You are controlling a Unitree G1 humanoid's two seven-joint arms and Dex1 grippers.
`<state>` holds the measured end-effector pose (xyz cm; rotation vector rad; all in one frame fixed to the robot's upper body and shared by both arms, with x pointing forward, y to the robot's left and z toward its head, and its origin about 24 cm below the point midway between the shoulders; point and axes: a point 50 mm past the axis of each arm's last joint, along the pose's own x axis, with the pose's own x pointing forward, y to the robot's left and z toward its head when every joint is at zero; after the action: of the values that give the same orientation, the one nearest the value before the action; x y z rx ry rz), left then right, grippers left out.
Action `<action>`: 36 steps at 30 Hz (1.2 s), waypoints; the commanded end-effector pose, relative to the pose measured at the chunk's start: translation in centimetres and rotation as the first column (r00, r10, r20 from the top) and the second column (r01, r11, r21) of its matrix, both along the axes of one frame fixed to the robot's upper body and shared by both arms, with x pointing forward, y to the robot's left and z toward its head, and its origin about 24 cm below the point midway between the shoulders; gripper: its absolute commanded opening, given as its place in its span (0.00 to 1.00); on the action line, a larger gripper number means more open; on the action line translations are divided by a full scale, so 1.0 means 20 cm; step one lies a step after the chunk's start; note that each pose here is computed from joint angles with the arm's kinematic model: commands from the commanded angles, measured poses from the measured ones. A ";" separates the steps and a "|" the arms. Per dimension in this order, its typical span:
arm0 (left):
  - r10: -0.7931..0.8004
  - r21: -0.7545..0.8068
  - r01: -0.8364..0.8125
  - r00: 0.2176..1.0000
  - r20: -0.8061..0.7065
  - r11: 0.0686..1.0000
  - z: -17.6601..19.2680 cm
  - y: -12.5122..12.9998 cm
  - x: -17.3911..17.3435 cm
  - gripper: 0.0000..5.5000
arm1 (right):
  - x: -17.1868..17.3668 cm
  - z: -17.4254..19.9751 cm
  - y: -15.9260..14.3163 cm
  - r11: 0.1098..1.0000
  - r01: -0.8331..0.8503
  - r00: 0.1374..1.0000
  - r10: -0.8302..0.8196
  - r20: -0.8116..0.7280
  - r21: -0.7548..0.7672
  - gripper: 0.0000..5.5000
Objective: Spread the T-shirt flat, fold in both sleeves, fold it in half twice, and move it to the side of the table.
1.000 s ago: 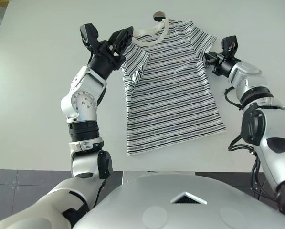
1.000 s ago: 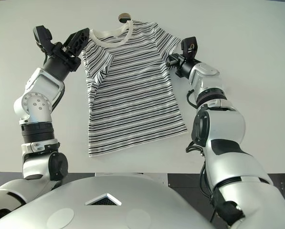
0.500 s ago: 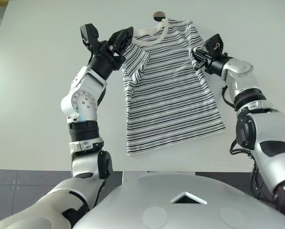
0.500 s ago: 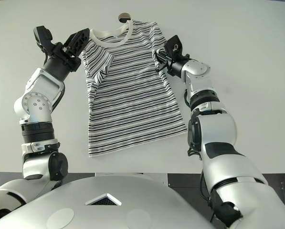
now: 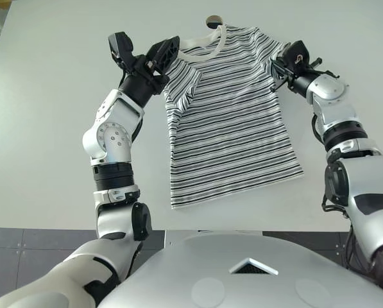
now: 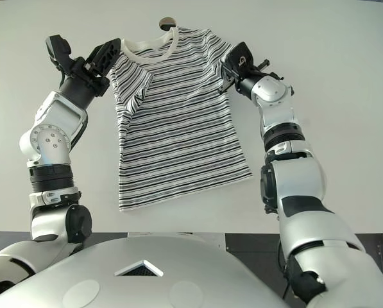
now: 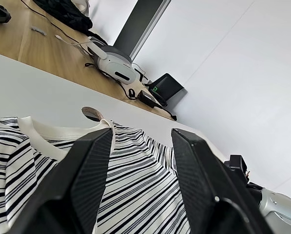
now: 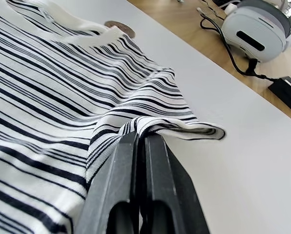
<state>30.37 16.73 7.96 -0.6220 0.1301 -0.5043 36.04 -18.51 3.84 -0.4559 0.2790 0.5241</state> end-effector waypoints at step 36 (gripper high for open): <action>0.005 0.002 -0.005 1.000 -0.013 1.000 0.00 0.01 0.01 0.41 | -0.17 0.02 0.27 0.881 -0.379 0.892 0.429 0.142 -0.282 0.14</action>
<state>30.40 16.80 8.00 -0.6281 0.1284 -0.5042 32.88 -13.21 3.88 -0.8046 0.0712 0.8223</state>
